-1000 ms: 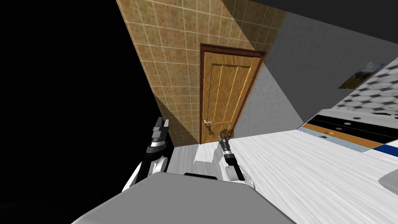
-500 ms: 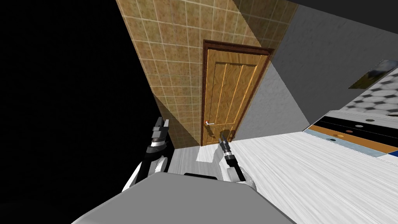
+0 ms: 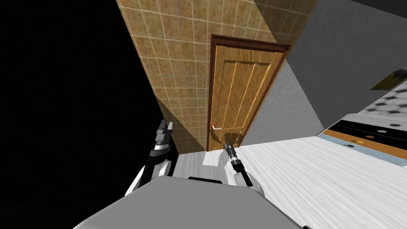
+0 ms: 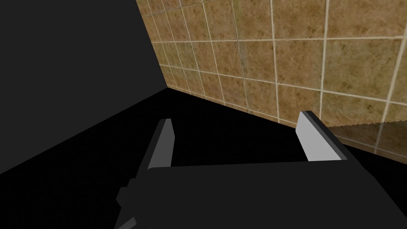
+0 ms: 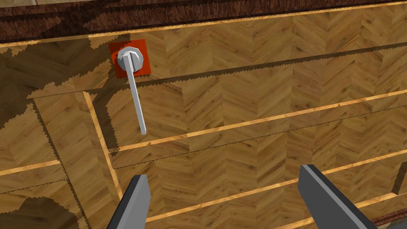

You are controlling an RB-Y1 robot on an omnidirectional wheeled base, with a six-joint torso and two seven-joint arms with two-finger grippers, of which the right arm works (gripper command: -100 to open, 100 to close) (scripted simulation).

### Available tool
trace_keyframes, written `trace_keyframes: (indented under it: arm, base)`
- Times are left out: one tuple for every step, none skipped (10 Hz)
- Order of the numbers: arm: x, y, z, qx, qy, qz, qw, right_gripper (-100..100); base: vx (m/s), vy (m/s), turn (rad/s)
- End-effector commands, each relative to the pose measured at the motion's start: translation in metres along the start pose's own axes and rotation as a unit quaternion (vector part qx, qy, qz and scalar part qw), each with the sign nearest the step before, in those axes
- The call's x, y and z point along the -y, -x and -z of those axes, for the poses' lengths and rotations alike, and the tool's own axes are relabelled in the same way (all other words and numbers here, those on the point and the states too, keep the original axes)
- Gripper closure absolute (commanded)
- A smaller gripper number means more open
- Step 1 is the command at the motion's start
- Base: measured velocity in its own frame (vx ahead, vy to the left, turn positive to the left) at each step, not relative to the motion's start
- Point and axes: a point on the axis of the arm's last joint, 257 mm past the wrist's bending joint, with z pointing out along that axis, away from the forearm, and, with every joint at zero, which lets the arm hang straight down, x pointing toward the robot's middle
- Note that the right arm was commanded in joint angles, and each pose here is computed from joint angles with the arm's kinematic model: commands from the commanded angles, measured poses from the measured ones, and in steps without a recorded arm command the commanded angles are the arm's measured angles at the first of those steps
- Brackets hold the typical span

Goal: Pull the door open

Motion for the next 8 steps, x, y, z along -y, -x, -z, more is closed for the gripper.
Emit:
trace_keyframes:
  arm:
    - [0.008,0.005,0.0026,0.0,-0.011,0.001,0.9999,-100]
    - [0.013,0.008,0.0046,0.0,-0.018,0.002,0.9998,-100]
    - [0.017,0.011,0.0066,0.0,-0.024,0.003,0.9997,-100]
    - [0.021,0.014,0.0084,0.0,-0.03,0.004,0.9996,-100]
    - [0.025,0.017,0.0103,0.0,-0.035,0.005,0.9994,-100]
    - [0.029,0.02,0.0122,0.0,-0.041,0.006,0.9991,-100]
    - [0.032,0.023,0.0141,0.0,-0.046,0.007,0.9989,-100]
    - [0.036,0.027,0.0161,0.001,-0.052,0.008,0.9986,-100]
  base:
    - [0.095,0.051,0.016]
    - [0.096,0.045,0.019]
    - [0.091,0.03,0.016]
    - [0.103,0.054,0.016]
    - [0.1,0.06,0.012]
    - [0.104,0.047,0.013]
    - [0.096,0.051,0.018]
    - [0.09,0.051,0.013]
